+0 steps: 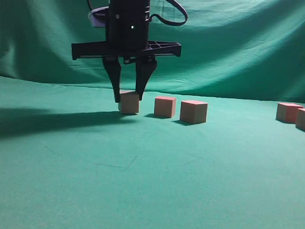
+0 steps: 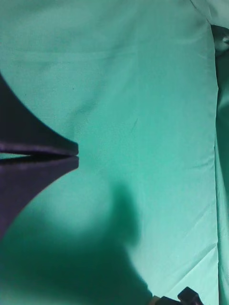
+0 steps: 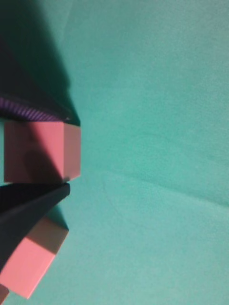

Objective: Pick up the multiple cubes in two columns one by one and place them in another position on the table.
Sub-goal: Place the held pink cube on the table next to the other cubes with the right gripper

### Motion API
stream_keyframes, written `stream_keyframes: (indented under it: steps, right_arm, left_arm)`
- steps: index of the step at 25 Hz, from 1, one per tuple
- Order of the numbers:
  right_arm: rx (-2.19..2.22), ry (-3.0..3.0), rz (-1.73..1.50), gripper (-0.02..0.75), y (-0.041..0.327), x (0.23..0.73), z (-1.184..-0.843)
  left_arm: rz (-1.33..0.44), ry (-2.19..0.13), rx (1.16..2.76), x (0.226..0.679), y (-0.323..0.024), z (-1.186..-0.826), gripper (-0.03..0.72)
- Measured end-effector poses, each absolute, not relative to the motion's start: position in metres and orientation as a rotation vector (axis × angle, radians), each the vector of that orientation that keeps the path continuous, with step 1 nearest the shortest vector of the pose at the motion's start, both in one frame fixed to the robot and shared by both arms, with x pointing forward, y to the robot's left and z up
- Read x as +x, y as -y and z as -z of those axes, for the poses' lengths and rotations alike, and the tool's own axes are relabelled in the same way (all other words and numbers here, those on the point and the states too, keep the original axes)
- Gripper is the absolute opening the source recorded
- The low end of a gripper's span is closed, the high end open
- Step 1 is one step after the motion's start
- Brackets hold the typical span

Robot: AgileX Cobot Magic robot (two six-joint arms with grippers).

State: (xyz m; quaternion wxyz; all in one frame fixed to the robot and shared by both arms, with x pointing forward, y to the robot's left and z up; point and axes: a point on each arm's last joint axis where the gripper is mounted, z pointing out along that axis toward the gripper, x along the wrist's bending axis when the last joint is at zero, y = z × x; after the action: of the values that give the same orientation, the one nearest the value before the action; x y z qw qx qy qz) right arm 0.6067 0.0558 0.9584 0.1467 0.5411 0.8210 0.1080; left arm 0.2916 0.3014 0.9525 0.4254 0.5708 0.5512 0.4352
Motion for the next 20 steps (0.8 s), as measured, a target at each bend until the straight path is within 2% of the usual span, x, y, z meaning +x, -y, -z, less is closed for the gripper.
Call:
stream_keyframes:
  steps: [20]
  right_arm:
    - [1.631,-2.341,-0.299,0.272,-0.0558,0.6053,-0.9564]
  left_arm:
    - [-1.088,-1.378,1.427,0.2916,-0.3014,-0.9525,0.000]
